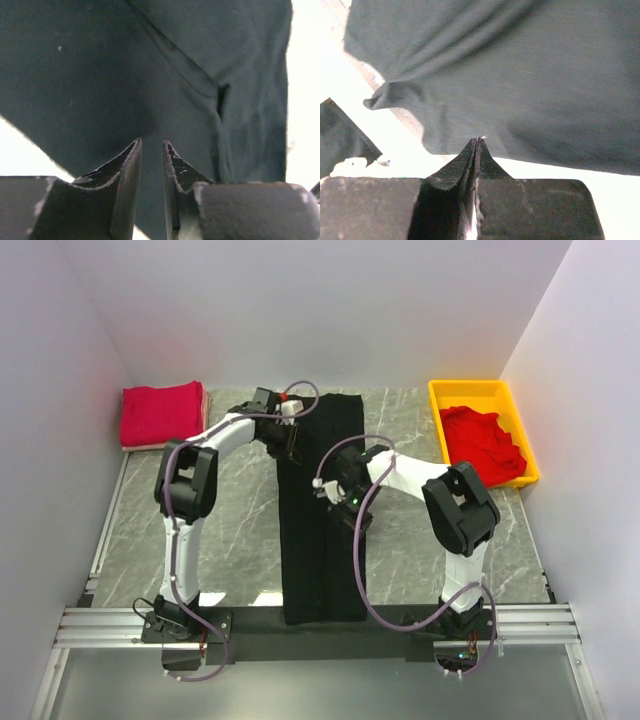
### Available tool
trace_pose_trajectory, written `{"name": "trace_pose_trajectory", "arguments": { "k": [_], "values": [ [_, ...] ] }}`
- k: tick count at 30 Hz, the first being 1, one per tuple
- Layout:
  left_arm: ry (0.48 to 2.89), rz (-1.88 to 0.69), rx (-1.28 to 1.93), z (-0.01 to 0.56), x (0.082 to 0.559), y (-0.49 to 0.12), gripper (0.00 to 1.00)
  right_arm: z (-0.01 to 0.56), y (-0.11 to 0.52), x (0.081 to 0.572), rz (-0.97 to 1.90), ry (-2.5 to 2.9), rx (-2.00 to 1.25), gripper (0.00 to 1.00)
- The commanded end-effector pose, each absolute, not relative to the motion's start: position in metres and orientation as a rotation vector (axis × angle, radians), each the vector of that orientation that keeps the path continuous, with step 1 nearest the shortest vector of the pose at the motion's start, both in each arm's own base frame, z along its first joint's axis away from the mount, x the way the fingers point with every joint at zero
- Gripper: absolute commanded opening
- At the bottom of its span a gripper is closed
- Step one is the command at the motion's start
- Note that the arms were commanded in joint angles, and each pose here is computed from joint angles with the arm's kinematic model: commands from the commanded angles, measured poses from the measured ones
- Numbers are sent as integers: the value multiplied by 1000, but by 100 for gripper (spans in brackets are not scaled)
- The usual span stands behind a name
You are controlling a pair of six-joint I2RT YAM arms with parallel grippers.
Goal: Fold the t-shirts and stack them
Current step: Fold the tshirt
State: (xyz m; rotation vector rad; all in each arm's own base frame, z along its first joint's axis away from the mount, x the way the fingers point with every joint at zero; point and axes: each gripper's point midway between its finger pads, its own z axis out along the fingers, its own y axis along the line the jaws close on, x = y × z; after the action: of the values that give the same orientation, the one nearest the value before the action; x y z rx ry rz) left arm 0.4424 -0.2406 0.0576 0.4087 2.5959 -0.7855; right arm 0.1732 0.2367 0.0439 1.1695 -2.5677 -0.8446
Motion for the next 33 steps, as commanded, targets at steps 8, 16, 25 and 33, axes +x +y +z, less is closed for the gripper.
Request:
{"name": "trace_pose_trajectory", "arguments": {
  "k": [8,16,25,33],
  "values": [
    [2683,-641,350,26,466,-215,28,-4,212,216,-598,-2672,1063,2],
    [2661,-589,379,28,480,-190,32,-6,183,237,-455,-2751,1029,2],
    [2417,-787,601,105,465,-212,41,52,217,227,-767,-2680,1135,10],
    [2444,-1051,482,109,348,-219,41,47,210,185,-789,-2659,1048,9]
  ]
}}
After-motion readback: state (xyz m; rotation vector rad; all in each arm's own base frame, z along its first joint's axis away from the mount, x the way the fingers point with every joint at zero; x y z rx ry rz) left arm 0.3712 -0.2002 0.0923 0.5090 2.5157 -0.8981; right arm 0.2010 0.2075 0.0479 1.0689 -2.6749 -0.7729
